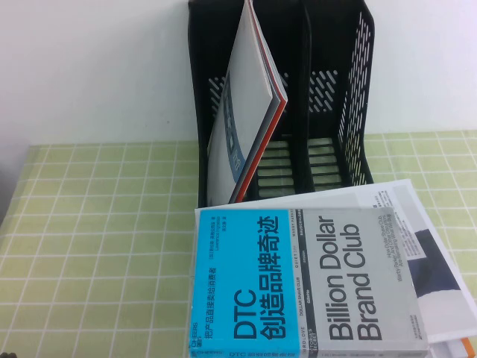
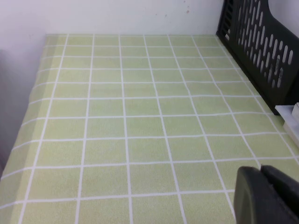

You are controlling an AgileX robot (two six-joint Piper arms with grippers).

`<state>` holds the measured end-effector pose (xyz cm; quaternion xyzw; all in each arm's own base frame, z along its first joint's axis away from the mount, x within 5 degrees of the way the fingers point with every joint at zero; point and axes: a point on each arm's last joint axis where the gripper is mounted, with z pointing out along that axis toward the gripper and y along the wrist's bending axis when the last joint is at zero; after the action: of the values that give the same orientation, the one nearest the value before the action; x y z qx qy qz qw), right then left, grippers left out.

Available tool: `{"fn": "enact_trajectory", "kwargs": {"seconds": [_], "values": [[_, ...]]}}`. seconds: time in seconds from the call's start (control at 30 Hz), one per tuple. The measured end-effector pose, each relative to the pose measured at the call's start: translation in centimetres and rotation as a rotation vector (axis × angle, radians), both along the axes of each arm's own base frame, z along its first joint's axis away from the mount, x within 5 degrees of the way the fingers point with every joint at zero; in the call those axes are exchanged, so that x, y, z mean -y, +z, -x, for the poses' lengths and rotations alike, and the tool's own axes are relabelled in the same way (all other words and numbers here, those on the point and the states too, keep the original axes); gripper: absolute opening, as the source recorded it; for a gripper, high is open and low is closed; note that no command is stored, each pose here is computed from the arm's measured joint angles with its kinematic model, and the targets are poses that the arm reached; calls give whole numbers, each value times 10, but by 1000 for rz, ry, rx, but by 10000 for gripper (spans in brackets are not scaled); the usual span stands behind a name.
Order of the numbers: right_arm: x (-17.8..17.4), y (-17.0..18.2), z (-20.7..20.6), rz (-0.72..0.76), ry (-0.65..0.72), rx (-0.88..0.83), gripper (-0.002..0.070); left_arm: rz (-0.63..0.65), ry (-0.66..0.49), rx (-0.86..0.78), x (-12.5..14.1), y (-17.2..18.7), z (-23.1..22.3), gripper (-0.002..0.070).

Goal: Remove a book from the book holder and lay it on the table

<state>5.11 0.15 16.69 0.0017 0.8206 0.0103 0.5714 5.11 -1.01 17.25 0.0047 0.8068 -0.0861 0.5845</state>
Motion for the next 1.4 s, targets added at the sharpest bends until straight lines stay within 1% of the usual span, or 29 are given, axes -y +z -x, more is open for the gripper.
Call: {"fn": "enact_trajectory", "kwargs": {"seconds": [1.2, 1.3, 1.4], "values": [[0, 0, 0, -13, -5, 2, -1, -4, -4, 12, 0, 0, 0, -3], [0, 3, -1, -13, -6, 35, -1, 15, 1, 46, 0, 4, -1, -3], [1, 12, -4, -13, -10, 143, -1, 92, 21, 145, 0, 13, -3, -3]]}}
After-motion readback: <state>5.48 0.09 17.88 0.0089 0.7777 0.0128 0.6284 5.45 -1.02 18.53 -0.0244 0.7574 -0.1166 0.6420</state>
